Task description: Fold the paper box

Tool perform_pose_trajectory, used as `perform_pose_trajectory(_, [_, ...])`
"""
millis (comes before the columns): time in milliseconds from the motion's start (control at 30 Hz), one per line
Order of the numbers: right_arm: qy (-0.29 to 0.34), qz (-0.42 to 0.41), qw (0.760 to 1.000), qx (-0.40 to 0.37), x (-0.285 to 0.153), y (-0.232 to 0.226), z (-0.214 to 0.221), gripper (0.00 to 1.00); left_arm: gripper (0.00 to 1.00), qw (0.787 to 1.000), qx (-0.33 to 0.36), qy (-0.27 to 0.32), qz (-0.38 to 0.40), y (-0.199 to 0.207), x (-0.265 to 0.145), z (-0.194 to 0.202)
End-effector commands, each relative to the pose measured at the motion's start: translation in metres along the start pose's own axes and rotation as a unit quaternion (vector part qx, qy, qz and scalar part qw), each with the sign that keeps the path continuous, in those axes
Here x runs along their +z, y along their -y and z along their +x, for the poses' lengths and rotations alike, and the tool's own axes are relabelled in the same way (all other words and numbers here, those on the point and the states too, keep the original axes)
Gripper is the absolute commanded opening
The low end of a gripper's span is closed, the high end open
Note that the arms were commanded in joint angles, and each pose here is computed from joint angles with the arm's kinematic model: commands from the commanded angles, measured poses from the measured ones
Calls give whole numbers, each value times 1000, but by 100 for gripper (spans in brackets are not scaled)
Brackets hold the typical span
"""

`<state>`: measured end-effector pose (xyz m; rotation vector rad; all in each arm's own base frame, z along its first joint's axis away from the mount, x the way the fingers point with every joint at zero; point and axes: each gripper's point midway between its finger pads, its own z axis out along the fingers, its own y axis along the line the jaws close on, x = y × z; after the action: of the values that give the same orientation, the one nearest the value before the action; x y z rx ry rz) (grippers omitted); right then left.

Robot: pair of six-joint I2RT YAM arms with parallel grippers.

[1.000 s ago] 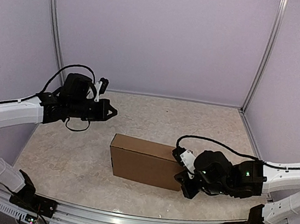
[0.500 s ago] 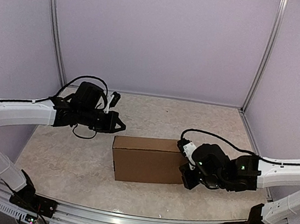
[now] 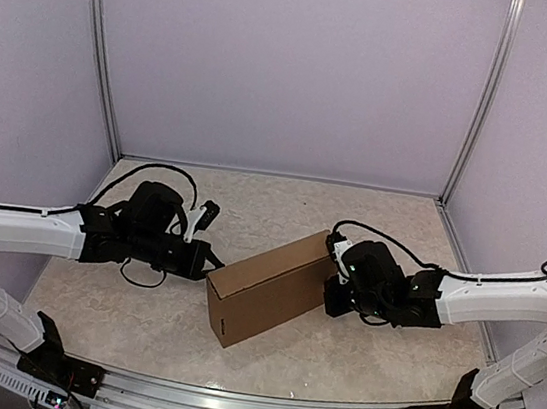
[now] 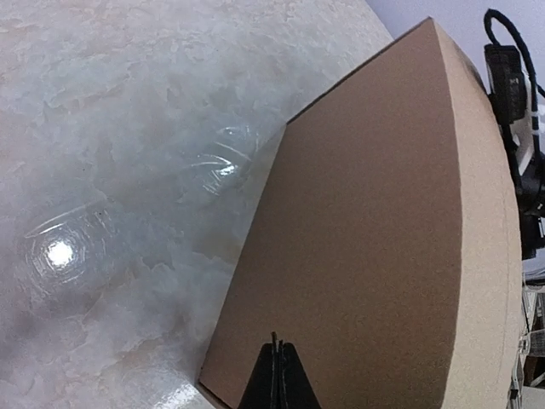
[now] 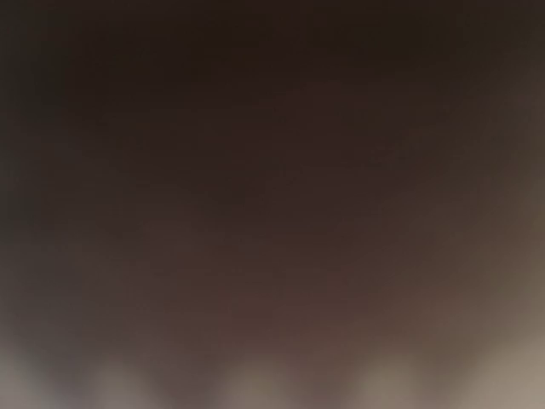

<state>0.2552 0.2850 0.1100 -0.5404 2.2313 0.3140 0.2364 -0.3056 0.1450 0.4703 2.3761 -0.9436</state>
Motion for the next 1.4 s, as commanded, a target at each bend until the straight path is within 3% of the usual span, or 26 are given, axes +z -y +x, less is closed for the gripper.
perform_pose_trajectory(0, [49,-41,996,57,16,-10,-30,0,0,999,17,29,32,25,-6,0])
perform_pose_trajectory(333, [50,-118,985,115,57,-34,-44,0,0,996,36,39,65,56,-6,-1])
perform_pose_trajectory(667, [37,-116,979,163,56,-22,-33,0,0,997,37,56,29,40,-9,-10])
perform_pose_trajectory(1000, [-8,-195,938,285,62,-42,12,0,0,996,48,63,41,48,-7,-32])
perform_pose_trajectory(1367, [-39,-246,917,312,85,-96,25,0,0,995,59,49,63,68,7,-37])
